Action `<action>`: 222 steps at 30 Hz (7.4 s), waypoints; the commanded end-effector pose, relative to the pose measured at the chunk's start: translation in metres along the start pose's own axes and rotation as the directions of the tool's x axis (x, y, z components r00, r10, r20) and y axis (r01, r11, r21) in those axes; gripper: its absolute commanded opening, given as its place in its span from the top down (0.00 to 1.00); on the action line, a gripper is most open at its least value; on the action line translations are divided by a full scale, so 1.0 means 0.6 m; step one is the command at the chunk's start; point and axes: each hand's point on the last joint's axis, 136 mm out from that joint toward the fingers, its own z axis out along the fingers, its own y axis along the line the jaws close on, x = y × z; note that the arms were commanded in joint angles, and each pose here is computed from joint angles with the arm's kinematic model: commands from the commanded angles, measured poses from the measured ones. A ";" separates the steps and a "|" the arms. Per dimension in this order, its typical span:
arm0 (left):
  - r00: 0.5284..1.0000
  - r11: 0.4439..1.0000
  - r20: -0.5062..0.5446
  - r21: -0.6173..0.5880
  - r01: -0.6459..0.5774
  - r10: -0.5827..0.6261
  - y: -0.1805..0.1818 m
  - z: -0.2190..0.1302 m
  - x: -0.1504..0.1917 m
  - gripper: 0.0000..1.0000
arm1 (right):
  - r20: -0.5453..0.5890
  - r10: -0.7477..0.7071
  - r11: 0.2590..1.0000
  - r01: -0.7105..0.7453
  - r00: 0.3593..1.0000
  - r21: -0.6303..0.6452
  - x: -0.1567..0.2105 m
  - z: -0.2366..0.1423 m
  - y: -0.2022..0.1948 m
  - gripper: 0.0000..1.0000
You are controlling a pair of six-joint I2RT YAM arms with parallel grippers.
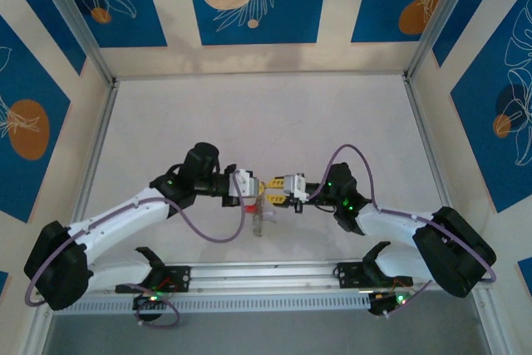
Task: Put the keys on the keyring
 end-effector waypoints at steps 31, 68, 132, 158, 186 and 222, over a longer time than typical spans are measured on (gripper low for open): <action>0.988 1.000 0.155 -0.011 0.024 -0.022 0.014 -0.007 -0.051 0.77 | 0.125 -0.056 0.997 0.050 0.991 0.052 -0.058 -0.006 -0.014 1.00; 0.981 0.986 -0.104 0.057 -0.159 0.164 -0.002 -0.002 -0.008 1.00 | -0.056 -0.110 0.992 0.113 0.992 0.055 -0.008 -0.010 -0.012 0.79; 0.957 0.998 0.292 -0.057 0.029 -0.011 0.014 0.011 -0.084 1.00 | 0.148 -0.025 0.998 0.016 0.989 0.060 -0.061 -0.006 -0.018 0.80; 0.948 0.997 0.311 -0.015 0.072 -0.064 0.029 0.017 -0.103 1.00 | 0.108 -0.025 0.996 0.015 0.994 0.092 -0.048 -0.039 -0.031 0.73; 0.963 0.998 0.268 0.068 -0.007 -0.011 0.010 0.020 -0.112 0.78 | 0.061 -0.003 0.992 -0.005 0.998 0.124 -0.033 -0.034 -0.054 1.00; 0.976 0.993 -0.193 0.064 -0.095 0.106 0.035 0.025 -0.018 0.88 | -0.179 0.021 0.996 -0.005 0.984 0.088 -0.013 -0.013 -0.059 1.00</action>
